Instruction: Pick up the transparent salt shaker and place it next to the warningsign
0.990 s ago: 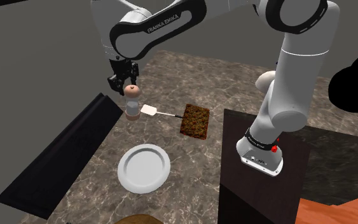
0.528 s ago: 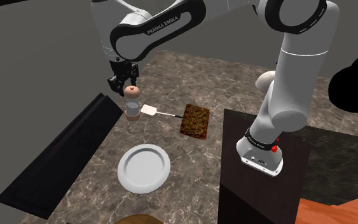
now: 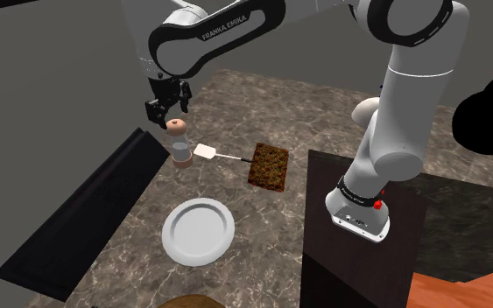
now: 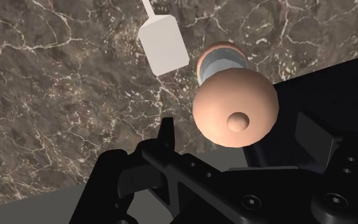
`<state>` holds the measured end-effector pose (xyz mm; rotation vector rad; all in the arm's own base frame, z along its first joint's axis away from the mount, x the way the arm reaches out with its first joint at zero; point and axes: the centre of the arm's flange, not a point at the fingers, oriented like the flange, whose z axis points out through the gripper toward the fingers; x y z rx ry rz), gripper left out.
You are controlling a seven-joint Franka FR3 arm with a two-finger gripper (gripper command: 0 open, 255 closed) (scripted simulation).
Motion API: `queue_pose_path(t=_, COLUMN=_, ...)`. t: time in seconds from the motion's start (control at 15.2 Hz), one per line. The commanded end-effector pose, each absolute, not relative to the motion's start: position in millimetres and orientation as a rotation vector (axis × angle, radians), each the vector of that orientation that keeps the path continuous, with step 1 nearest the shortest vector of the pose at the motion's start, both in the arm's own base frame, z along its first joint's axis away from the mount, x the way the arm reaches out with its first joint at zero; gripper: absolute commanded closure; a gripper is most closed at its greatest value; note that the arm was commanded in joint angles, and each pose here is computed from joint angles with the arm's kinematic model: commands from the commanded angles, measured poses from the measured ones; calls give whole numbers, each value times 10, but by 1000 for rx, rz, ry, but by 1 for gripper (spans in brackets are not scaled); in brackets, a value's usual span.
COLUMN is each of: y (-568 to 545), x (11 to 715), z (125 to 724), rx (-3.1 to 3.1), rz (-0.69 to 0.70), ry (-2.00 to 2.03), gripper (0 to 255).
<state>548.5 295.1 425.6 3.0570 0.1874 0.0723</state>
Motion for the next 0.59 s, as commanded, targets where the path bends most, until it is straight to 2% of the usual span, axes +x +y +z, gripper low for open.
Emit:
queue_pose_path(t=0.0, y=2960, x=5465, z=4496, rx=3057, rz=71, ry=188, gripper=0)
queue_pose_path(t=0.53, y=2968, x=5459, z=4599, rx=3057, rz=71, ry=188, gripper=0)
